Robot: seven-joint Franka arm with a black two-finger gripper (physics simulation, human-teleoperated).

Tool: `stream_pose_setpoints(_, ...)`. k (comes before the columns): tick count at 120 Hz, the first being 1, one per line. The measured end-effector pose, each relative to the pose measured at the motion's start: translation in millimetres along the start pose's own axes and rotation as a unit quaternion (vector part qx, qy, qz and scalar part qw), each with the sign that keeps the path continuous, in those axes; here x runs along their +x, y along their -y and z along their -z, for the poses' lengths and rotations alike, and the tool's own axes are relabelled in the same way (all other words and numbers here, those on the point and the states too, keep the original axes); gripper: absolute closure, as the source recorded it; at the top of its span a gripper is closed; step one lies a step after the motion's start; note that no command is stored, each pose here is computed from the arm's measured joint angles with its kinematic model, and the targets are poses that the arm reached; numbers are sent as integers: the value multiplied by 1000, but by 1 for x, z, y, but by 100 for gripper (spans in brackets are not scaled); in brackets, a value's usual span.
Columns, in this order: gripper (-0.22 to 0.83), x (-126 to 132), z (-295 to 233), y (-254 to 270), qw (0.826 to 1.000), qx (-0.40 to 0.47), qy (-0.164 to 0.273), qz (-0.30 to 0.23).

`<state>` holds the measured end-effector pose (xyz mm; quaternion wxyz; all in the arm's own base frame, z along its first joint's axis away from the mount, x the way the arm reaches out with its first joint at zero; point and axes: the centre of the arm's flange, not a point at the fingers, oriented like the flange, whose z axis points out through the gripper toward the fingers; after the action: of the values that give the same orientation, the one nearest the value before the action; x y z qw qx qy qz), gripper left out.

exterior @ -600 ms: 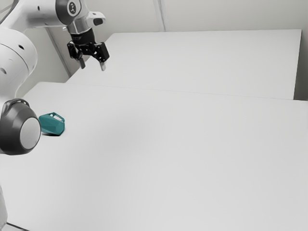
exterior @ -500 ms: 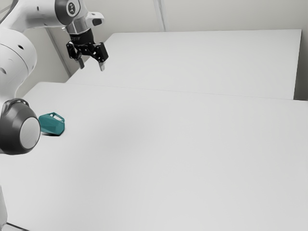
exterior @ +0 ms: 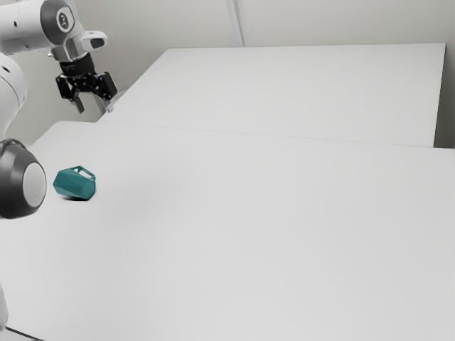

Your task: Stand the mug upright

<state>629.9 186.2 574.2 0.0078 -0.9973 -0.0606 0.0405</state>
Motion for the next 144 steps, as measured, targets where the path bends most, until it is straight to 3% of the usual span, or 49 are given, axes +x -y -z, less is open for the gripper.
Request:
stream_pose_setpoints(32,0,6,-53,117,999,-44,-7,13)
stream_pose_setpoints(69,0,18,-137,227,988,-139,-64,-7)
stream_pose_setpoints(90,0,22,-170,255,977,-184,-96,-40)
stream_pose_setpoints(117,0,9,-203,284,961,-245,-120,-50)
stream_pose_setpoints(144,0,-10,-217,298,952,-281,-107,-50)
